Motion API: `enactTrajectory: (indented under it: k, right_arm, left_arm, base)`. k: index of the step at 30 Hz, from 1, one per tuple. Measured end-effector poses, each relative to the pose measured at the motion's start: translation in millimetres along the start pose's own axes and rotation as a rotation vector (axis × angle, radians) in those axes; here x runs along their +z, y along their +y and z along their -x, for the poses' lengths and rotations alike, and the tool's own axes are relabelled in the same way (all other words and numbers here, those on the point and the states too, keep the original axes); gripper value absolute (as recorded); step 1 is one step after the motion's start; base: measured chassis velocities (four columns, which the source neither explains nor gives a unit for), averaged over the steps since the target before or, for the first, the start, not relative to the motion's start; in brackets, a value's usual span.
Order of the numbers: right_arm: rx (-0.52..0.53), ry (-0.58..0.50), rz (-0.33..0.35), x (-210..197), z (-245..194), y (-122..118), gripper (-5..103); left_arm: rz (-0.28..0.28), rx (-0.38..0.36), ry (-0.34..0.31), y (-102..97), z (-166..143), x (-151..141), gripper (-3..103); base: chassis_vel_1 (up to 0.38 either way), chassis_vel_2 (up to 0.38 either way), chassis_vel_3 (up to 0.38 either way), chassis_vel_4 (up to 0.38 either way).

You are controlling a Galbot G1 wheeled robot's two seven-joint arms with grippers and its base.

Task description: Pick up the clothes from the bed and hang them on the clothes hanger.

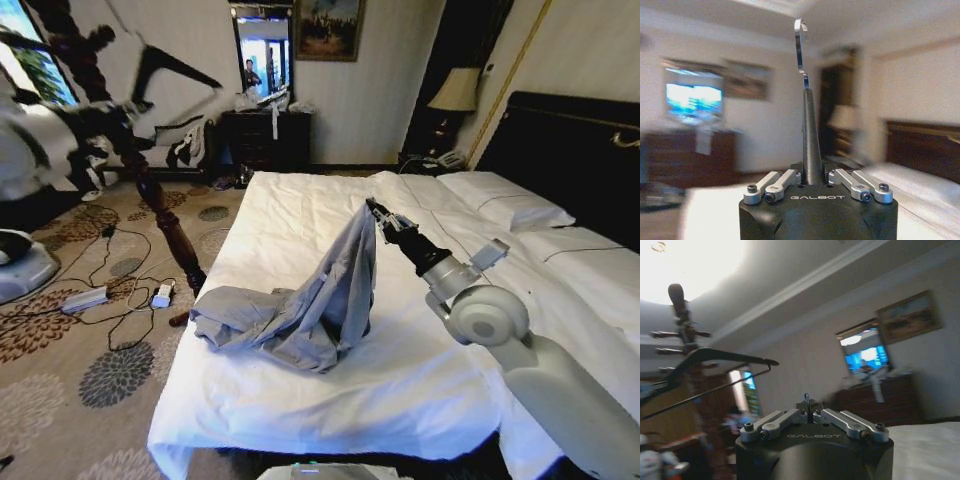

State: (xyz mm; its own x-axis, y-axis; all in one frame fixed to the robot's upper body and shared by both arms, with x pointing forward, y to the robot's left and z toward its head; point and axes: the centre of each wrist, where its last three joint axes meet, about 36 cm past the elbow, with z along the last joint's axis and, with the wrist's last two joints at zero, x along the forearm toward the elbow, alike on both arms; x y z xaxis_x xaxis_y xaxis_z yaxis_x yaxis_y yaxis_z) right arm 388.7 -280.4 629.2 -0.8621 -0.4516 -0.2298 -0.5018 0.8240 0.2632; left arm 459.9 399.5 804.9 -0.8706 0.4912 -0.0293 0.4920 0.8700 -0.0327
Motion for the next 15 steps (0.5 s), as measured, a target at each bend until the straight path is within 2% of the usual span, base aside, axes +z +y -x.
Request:
enactTrajectory:
  k: [1,2,4,6,9,11,15]
  right_arm:
    - [0.025,0.01,-0.015,-4.5,-4.7,-0.5,0]
    - [0.088,0.031,-0.053,-15.7,-14.8,-1.2,0]
    - [0.179,0.062,-0.109,-29.4,-22.9,-1.1,0]
    - [0.205,0.071,-0.122,-32.9,-24.2,-1.1,0]
    - [0.322,0.104,-0.176,-51.3,-29.2,-0.7,0]
    - [0.336,0.106,-0.182,-53.6,-29.5,-0.5,0]
    - [0.411,0.108,-0.221,-62.6,-32.2,-2.1,0]
  left_arm:
    - [0.0,0.05,0.015,-11.5,0.0,7.0,18]
    - [-0.007,0.135,0.033,-30.8,1.2,18.9,18]
    - [-0.017,0.231,0.051,-52.9,-0.4,33.4,18]
    - [-0.019,0.26,0.06,-59.9,-1.8,38.6,18]
    - [-0.035,0.376,0.108,-90.2,-6.6,64.8,18]
    - [-0.04,0.392,0.118,-94.4,-7.2,68.8,18]
    - [-0.1,0.543,0.183,-131.4,-13.4,100.0,18]
  base:
    - [0.0,0.0,0.0,0.0]
    - [0.0,0.0,0.0,0.0]
    - [0.0,0.0,0.0,0.0]
    - [0.0,0.0,0.0,0.0]
    - [0.0,0.0,0.0,0.0]
    - [0.0,0.0,0.0,0.0]
    - [0.0,0.0,0.0,0.0]
